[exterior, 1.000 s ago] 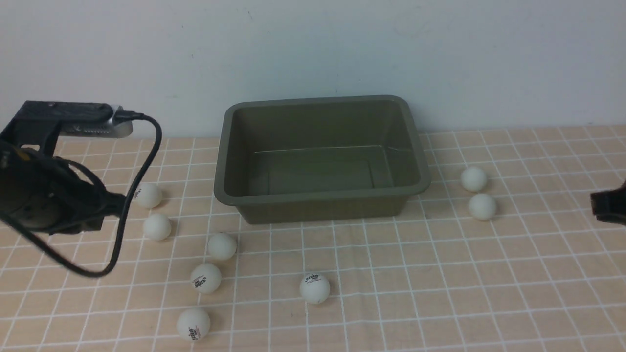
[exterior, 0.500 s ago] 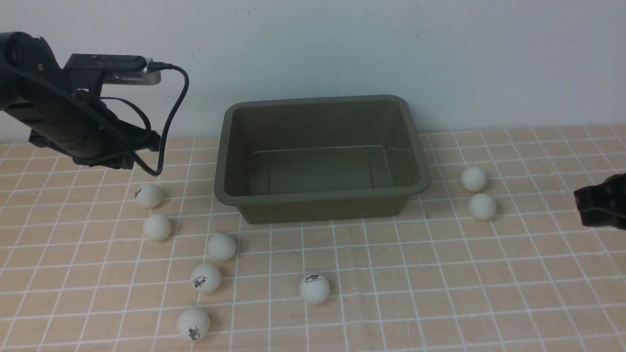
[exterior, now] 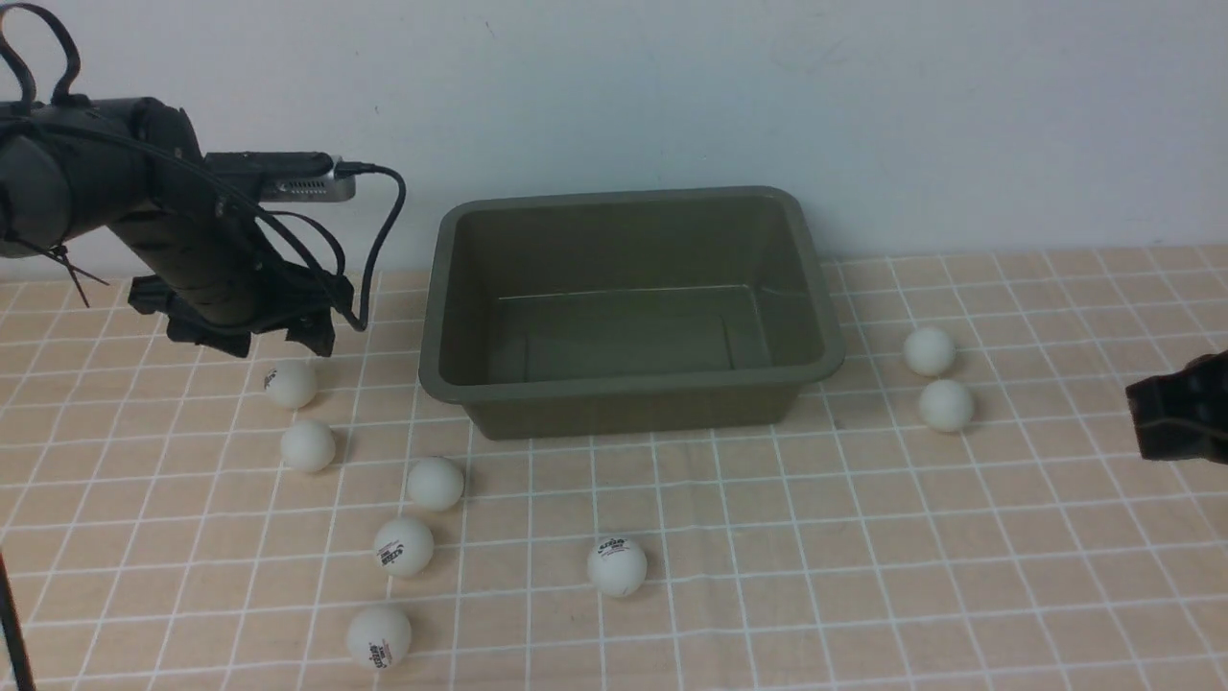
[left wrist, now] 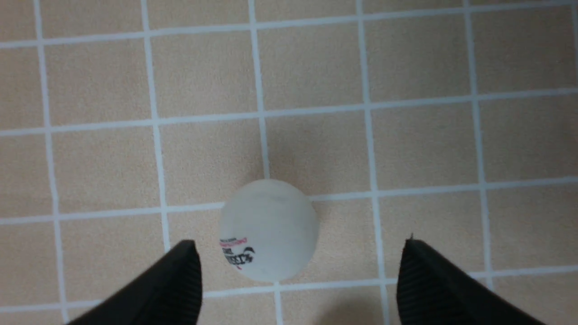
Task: Put the table tennis balls into the box on the light coffee tablecloth.
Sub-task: 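Reach for and grasp a ping pong ball on the table beside the basket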
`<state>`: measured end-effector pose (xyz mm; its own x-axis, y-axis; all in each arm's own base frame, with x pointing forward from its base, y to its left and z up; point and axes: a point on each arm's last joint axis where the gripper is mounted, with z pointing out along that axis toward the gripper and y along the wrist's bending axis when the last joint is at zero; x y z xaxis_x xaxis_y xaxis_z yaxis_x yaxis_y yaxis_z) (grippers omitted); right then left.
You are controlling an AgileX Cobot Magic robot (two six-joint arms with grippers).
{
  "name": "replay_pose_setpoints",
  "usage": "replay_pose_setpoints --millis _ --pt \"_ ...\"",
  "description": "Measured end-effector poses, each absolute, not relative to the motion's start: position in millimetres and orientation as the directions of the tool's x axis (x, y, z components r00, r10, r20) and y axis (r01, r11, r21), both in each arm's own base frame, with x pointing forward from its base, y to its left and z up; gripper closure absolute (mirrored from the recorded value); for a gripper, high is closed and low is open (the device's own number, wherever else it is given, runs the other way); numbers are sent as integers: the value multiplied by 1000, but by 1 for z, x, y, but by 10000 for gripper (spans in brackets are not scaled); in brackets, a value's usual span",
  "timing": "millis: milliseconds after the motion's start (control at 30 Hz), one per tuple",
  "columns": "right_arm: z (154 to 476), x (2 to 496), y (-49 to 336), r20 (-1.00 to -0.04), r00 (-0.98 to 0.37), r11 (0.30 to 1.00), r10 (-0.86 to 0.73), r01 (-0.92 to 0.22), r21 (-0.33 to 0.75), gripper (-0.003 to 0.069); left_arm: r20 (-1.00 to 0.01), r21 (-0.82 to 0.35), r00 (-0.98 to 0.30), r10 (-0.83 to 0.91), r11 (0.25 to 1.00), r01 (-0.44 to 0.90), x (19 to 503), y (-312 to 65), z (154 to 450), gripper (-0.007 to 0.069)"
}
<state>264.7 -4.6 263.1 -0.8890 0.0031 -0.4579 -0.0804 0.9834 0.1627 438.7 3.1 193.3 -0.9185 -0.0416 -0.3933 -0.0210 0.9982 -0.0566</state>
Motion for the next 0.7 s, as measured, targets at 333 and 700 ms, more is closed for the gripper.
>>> replay_pose_setpoints --millis 333,700 --pt "263 264 -4 -456 -890 983 3 -80 164 675 -345 -54 -936 -66 997 -50 448 20 167 137" --pt "263 264 -4 -456 -890 983 5 -80 166 675 -329 -68 -942 -64 997 -44 451 18 152 177"
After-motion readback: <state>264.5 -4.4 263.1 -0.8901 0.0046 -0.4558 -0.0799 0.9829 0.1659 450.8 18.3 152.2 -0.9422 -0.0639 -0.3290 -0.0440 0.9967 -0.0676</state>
